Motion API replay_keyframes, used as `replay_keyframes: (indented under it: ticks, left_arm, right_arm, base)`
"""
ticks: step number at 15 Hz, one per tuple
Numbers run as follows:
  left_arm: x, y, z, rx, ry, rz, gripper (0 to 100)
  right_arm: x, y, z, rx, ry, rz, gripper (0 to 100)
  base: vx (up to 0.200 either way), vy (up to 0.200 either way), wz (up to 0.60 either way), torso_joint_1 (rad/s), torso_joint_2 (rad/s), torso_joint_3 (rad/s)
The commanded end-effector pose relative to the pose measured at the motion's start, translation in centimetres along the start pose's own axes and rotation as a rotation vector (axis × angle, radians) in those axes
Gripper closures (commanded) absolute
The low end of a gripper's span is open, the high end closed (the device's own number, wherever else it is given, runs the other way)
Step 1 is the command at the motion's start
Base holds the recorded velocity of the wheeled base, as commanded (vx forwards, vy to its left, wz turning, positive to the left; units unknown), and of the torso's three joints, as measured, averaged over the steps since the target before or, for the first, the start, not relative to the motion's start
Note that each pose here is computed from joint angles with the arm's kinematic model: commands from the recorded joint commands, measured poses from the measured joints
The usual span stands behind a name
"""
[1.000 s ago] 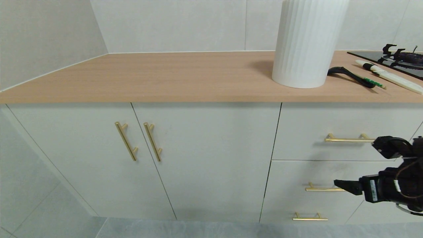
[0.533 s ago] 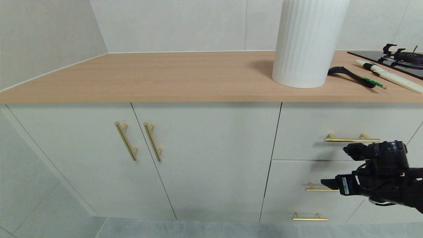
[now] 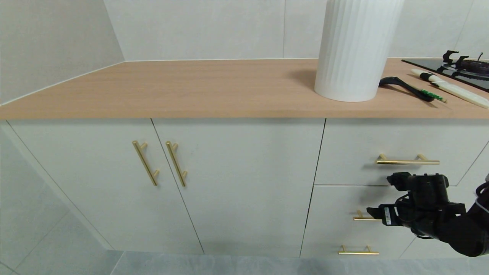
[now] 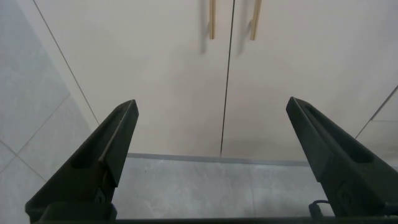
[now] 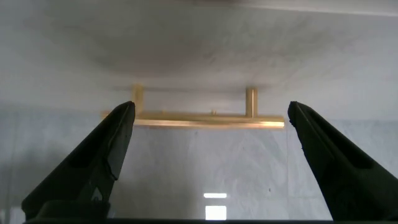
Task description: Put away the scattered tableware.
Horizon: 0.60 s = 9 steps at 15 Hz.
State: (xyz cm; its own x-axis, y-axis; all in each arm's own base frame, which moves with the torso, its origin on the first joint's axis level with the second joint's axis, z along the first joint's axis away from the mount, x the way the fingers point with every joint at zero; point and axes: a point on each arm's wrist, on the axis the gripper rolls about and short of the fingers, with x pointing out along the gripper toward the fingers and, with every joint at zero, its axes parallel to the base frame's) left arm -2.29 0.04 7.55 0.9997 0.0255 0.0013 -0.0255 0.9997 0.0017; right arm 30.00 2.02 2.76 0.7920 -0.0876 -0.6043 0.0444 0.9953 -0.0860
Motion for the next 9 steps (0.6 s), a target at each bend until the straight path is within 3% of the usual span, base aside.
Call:
replay_keyframes:
  ticks: [1, 9]
  left_arm:
    - [0.0, 0.0, 0.0, 0.000, 0.001, 0.001, 0]
    - [0.0, 0.0, 0.0, 0.000, 0.001, 0.002, 0]
  right_arm:
    - [1.4, 0.0, -1.6, -0.003, 0.054, -0.009, 0]
    - [3.2, -0.4, -3.1, 0.007, 0.036, -0.024, 0]
  base:
    - [0.000, 0.000, 0.00, 0.000, 0.00, 0.000]
    - [0.000, 0.000, 0.00, 0.000, 0.00, 0.000]
